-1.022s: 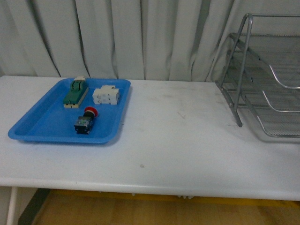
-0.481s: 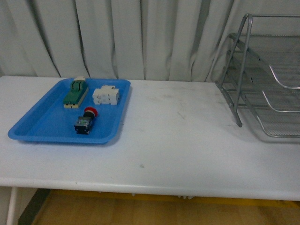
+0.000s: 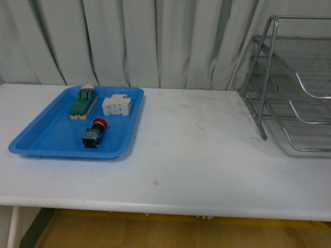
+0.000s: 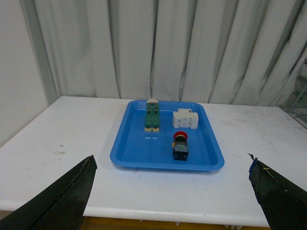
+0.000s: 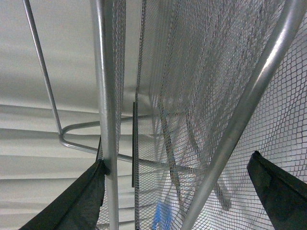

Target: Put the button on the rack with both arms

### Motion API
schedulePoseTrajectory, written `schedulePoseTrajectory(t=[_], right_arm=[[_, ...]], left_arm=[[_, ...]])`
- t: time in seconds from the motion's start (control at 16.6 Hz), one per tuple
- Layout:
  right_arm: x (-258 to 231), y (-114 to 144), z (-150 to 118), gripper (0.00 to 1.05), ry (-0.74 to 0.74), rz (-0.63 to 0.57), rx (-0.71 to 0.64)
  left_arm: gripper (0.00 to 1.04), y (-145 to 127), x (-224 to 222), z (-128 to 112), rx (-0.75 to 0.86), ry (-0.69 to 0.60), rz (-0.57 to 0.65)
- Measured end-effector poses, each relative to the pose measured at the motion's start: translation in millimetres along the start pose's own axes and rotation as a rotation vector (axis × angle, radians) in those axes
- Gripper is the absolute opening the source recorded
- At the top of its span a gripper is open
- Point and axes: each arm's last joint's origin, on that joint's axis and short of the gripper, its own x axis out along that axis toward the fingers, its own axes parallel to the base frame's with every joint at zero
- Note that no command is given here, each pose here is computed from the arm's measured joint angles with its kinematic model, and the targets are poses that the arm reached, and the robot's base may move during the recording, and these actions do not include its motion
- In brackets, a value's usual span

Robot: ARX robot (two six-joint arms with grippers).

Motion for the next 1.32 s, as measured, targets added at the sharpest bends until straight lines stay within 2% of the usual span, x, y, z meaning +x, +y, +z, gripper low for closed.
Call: schedulePoseTrajectory(t=[0.12, 0.3, 0.6, 0.78, 0.96, 1.2, 1.32], right_arm=[[-0.3, -0.6, 0.2, 0.96, 0.001, -0.003, 0.011], [-4.9, -4.3, -3.9, 0.98, 0.032, -0.014, 0.05], [-12.3, -14.5, -9.1, 0.96, 0.059, -0.055, 0.101], [-6.4, -16.4, -9.3, 0.96, 0.066, -0.047, 0.086], [5.9, -10.8, -6.3, 0.9, 0.066, -0.013, 0.038], [23.2, 1.2, -9.4, 0.51, 0.081, 0.035, -0.031], [25.7, -4.0, -10.8, 0.31, 0.071, 0.024, -0.036]], left_arm=[[0.98, 0.0, 0.0, 0.0, 0.0, 0.0, 0.0], [0.98, 0.0, 0.0, 0.0, 0.0, 0.0, 0.0], [0.98, 0.0, 0.0, 0.0, 0.0, 0.0, 0.0], [0.98, 0.0, 0.0, 0.0, 0.0, 0.0, 0.0], [0.98, 0.0, 0.0, 0.0, 0.0, 0.0, 0.0], [0.98, 0.0, 0.0, 0.0, 0.0, 0.0, 0.0], [0.98, 0.0, 0.0, 0.0, 0.0, 0.0, 0.0]])
